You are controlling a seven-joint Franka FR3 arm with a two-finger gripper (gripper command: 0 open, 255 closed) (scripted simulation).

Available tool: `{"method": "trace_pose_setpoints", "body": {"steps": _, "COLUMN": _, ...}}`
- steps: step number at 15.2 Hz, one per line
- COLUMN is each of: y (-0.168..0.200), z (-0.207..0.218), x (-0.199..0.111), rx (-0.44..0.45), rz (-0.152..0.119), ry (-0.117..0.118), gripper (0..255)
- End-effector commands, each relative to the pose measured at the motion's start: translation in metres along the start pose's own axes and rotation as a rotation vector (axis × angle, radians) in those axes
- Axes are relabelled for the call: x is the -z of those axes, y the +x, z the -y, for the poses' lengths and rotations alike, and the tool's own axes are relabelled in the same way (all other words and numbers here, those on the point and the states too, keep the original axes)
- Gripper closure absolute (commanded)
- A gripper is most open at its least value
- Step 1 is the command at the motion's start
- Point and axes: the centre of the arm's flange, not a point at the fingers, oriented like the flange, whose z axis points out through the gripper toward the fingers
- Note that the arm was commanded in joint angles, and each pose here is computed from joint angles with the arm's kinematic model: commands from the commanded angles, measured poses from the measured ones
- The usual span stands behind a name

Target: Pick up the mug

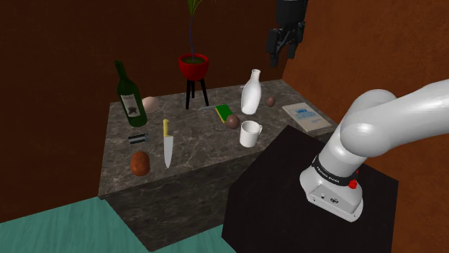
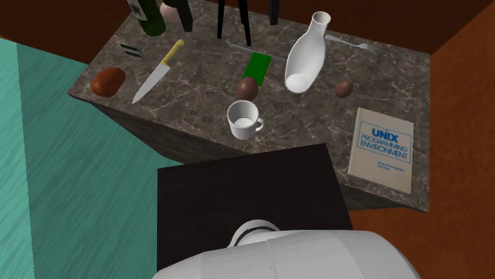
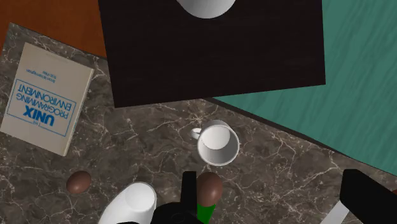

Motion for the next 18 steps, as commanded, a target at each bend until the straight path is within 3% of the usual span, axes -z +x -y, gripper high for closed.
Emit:
{"method": "trace_pose_setpoints", "body": {"steps": 1, "y": 0.0, "z": 0.0, "x": 0.0, "rx": 0.0, "rz": 0.0, "ry": 0.0, "gripper": 0}}
{"method": "trace_pose_setpoints", "body": {"steps": 18, "y": 0.062, "z": 0.032, "x": -0.213, "rx": -0.033, "rz": -0.02, "ry": -0.004, "gripper": 0}}
